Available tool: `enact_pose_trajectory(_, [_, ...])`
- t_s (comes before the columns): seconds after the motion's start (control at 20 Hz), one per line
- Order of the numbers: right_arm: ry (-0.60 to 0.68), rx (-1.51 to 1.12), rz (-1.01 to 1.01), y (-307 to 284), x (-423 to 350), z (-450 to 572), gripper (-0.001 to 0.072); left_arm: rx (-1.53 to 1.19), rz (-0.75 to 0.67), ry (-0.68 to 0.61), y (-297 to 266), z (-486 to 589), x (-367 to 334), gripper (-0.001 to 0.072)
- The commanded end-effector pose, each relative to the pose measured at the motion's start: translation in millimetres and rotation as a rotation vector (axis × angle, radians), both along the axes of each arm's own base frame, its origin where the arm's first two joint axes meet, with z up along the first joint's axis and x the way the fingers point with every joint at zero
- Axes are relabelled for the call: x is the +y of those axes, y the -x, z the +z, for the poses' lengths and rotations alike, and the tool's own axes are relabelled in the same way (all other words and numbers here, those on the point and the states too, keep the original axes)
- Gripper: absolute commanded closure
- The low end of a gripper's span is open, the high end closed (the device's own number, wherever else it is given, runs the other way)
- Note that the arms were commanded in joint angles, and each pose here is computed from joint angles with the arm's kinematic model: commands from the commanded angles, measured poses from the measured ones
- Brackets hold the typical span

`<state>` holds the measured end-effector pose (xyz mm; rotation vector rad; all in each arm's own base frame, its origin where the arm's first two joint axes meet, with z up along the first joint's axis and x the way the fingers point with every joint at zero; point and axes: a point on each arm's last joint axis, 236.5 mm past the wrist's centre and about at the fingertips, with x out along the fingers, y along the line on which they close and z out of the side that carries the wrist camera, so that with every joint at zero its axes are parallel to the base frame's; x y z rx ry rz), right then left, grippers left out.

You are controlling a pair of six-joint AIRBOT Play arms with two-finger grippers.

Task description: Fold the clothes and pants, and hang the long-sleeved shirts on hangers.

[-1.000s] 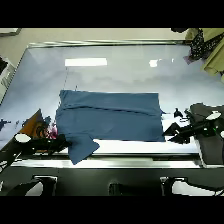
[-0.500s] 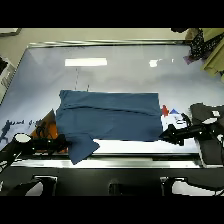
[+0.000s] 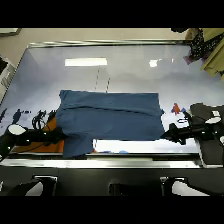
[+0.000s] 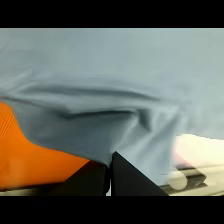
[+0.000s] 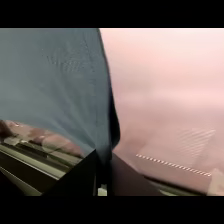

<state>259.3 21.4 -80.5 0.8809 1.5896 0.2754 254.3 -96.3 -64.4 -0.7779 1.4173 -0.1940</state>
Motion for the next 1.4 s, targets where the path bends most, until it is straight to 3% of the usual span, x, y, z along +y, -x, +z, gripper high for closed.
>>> enact_pose_trajectory(0.0, [0.065, 0.018, 0.055, 24, -5, 25, 0.0679, -0.008, -0.054, -0.003, -2, 30, 0, 0.069])
enact_pose_trajectory(0.4, [0.234, -0.099, 0.099, 65, 30, 59, 0.068, -0.116, -0.064, -0.055, 10, 71, 3, 0.0692])
enact_pose_trajectory(0.55, [0.32, -0.235, 0.061, 20, 33, 68, 0.068, -0.207, -0.009, -0.063, -31, 86, 9, 0.0691])
enact_pose_trajectory(0.9, [0.404, -0.275, 0.027, -83, 12, 67, 0.068, -0.234, -0.092, -0.07, -136, 93, 19, 0.0691])
enact_pose_trajectory(1.35, [0.438, -0.3, -0.006, -151, -6, 48, 0.0679, -0.156, -0.227, -0.024, -220, 57, 5, 0.0691])
